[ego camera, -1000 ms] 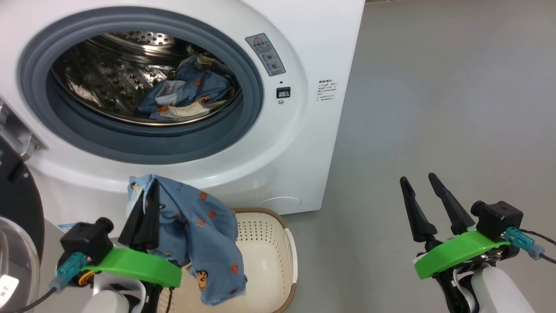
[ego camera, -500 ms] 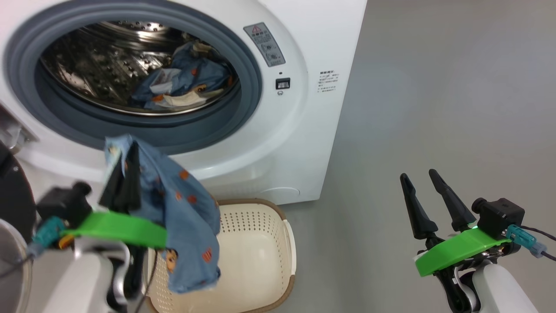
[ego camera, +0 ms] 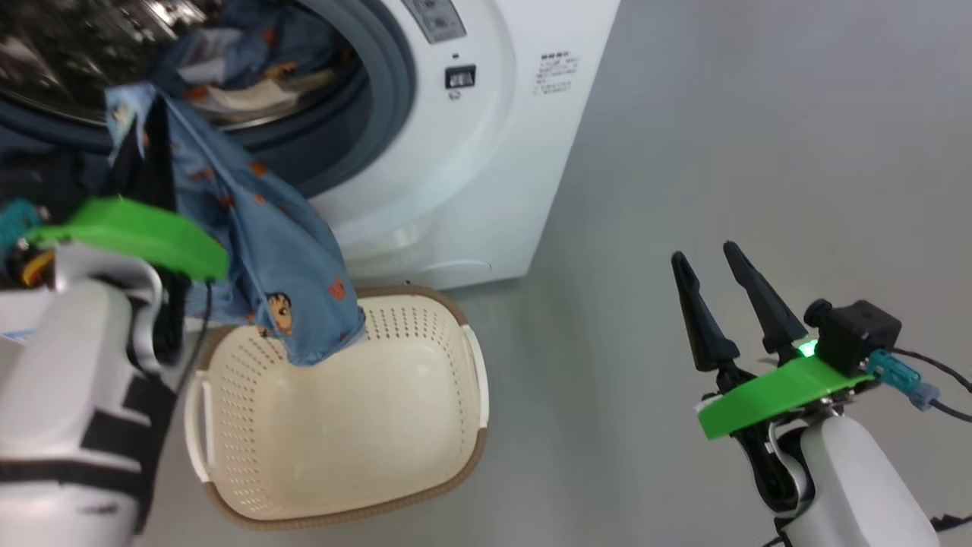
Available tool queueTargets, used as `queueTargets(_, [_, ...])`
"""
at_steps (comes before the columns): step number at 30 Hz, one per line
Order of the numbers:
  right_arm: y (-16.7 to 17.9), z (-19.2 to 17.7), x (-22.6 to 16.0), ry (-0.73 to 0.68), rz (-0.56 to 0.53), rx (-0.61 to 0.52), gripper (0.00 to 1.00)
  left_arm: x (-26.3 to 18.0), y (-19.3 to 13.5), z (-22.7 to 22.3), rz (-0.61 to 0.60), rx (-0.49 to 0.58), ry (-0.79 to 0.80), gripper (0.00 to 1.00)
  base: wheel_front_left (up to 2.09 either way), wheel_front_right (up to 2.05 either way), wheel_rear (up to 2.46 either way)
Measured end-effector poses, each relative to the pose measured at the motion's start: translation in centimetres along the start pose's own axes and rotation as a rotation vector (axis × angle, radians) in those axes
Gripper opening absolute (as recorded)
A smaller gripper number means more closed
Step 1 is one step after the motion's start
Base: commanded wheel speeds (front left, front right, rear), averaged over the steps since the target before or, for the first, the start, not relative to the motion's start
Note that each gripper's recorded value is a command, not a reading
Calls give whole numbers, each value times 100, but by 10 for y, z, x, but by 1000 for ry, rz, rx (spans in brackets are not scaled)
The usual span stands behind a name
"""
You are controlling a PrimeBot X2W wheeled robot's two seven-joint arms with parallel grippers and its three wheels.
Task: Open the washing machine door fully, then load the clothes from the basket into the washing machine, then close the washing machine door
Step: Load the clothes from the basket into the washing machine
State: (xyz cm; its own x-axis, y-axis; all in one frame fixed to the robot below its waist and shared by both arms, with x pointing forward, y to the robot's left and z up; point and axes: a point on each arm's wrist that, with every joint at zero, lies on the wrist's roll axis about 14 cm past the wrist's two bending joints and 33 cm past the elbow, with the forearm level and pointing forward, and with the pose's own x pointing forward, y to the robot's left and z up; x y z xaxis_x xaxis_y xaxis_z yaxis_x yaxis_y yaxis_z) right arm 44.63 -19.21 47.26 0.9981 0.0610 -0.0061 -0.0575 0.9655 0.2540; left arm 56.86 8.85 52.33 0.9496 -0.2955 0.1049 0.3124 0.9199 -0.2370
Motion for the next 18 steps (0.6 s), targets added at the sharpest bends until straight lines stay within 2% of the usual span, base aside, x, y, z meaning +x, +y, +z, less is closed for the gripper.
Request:
queueTargets(11, [-21,-39,15,76,-70,11,100,84,38,-63,43,-4,128,0,0,0,0])
queueTargets(18, [-33,-57,21,114,-97,-3,100,122,45,-86,32,1,142,0,0,0,0])
